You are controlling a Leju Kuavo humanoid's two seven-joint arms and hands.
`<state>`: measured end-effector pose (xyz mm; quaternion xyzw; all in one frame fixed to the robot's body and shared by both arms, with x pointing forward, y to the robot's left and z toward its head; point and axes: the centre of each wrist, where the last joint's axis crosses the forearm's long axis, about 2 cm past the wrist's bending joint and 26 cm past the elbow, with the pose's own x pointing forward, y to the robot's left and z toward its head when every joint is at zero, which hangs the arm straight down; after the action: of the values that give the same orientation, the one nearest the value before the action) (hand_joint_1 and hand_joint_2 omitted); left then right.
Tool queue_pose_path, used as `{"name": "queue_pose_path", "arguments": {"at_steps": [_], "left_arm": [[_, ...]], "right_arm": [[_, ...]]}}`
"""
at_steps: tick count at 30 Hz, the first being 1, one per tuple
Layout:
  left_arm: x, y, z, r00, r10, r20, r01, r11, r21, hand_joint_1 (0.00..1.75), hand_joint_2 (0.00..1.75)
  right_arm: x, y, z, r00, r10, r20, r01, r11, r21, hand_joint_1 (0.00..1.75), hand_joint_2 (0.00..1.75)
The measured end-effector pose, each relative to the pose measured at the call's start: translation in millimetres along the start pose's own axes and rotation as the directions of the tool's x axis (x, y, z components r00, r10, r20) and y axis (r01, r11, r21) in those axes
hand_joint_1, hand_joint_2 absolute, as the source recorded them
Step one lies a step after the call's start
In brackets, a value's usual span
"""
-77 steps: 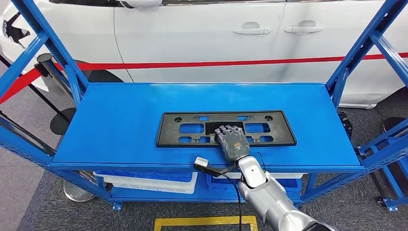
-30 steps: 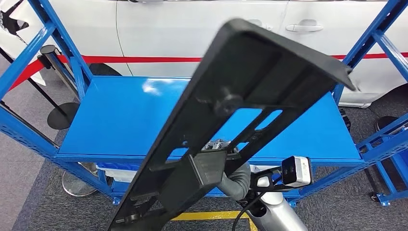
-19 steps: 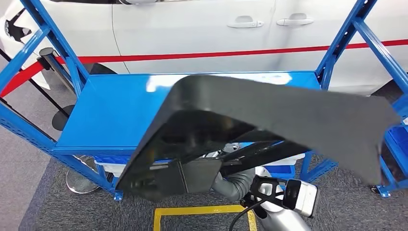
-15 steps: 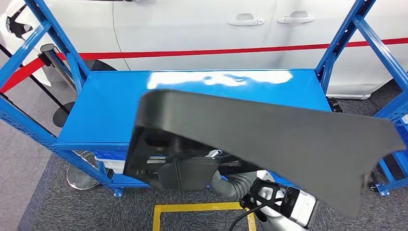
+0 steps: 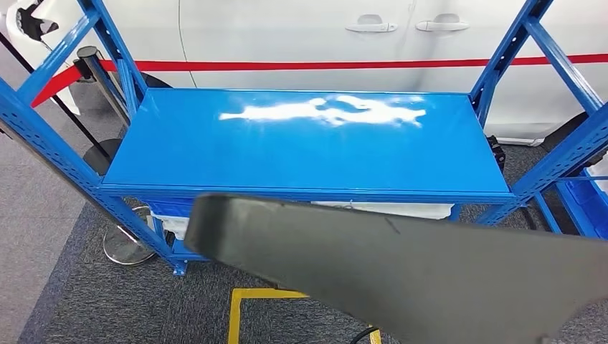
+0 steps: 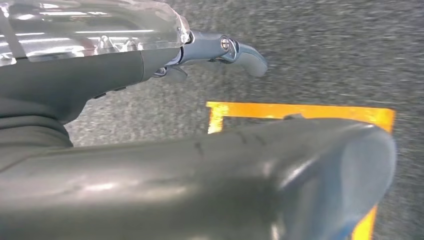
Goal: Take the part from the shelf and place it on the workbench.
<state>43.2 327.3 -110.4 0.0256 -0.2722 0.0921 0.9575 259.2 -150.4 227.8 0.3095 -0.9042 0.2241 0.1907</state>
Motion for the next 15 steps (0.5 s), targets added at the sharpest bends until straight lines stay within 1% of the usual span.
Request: {"name": "queue_pose_path", "arguments": {"at_steps": [6,10,15], "left_arm": [[-2,-6,0,1.000,0.009,-0.025,-0.009,1.000,-0.001,0.00,0.00],[-4,-8,1,0.999,0.038,-0.038,-0.037,0.999,0.024,0.00,0.00],[-4,-8,2,0.997,0.064,-0.047,-0.061,0.997,0.049,0.00,0.00]], "right_arm": [[1,-2,9,0.999,-0.040,-0.024,0.041,0.998,0.039,1.75,1.75],[3,0,15,0.997,-0.072,-0.041,0.075,0.994,0.076,1.75,1.75],[4,0,20,0.995,-0.082,-0.055,0.087,0.992,0.091,1.75,1.75]]}}
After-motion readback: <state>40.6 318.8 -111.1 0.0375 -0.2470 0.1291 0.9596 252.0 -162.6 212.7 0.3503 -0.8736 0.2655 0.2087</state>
